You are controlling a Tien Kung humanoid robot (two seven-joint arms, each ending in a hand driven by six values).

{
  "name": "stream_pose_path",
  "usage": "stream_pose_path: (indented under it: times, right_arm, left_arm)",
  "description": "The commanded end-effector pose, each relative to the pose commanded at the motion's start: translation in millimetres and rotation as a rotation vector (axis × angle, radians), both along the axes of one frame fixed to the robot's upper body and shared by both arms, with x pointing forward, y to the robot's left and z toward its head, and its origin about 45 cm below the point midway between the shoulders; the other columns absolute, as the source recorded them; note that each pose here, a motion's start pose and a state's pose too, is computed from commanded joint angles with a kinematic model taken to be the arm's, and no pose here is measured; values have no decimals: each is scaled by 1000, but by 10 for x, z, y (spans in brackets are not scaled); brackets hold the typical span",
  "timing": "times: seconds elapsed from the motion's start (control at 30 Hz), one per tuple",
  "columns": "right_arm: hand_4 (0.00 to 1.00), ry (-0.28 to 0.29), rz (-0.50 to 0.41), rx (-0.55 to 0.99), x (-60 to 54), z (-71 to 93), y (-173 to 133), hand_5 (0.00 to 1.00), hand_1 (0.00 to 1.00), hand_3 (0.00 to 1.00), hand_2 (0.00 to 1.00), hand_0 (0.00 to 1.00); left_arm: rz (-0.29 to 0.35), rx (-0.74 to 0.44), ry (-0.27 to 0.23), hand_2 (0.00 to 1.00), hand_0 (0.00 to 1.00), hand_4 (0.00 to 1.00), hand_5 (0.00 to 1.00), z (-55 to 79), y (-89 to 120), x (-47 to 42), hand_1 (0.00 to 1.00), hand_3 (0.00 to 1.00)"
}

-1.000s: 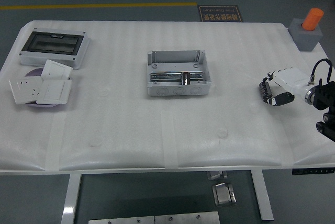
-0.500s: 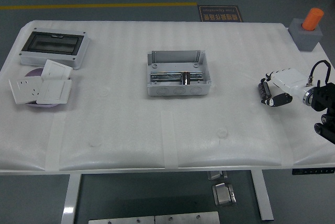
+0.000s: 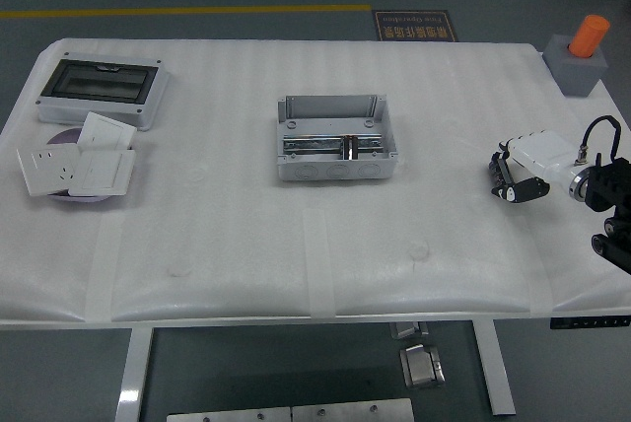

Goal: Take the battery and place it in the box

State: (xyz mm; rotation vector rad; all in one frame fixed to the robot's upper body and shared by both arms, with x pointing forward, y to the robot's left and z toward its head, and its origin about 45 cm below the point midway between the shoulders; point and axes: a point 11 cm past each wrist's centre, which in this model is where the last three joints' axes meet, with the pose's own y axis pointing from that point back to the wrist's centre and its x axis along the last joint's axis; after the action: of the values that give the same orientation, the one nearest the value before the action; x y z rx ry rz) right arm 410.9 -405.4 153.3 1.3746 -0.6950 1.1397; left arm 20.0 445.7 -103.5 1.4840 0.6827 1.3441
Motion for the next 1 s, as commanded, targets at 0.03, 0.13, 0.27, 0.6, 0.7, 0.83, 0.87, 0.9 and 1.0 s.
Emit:
stream_pose_path:
  times: [0.03,0.13,0.27,0.6,0.7,0.83,0.87,0.9,1.0]
  right_arm:
    - [487,0,0,0,-1,-2,2,272,622,659,663,587]
    - [487,2,0,1,-4,-7,4,272,622,659,663,587]
    - [367,-3,2,7,-8,-2,15,223,622,664,663,570]
    - [386,-56,20,58,43,155,141,244,621,663,661,571]
    - [386,-94,33,98,88,274,246,244,621,663,661,571]
    - [346,-145,65,166,165,448,480,217,622,663,661,571]
    - [346,-156,76,182,185,487,553,217,622,663,661,571]
    - [346,-167,88,198,207,527,634,217,622,663,661,571]
    - [341,-196,129,251,285,651,918,217,622,662,661,572]
  left_arm:
    - [0,0,0,495,589,588,379,1,2,1,616,655]
    - [0,1,-1,495,589,588,379,2,5,5,616,655]
    - [-1,2,1,495,589,590,379,2,5,-4,616,655]
    - [-3,5,-5,495,589,591,379,6,12,16,616,655]
    - [-3,5,-7,495,589,591,379,6,10,20,616,655]
    - [-1,7,-8,496,589,592,378,7,14,18,617,656]
    - [0,8,-7,496,589,592,378,7,15,15,617,656]
    - [1,8,-7,496,589,592,378,6,15,12,617,656]
    - [3,8,-6,496,590,592,379,3,10,2,617,657]
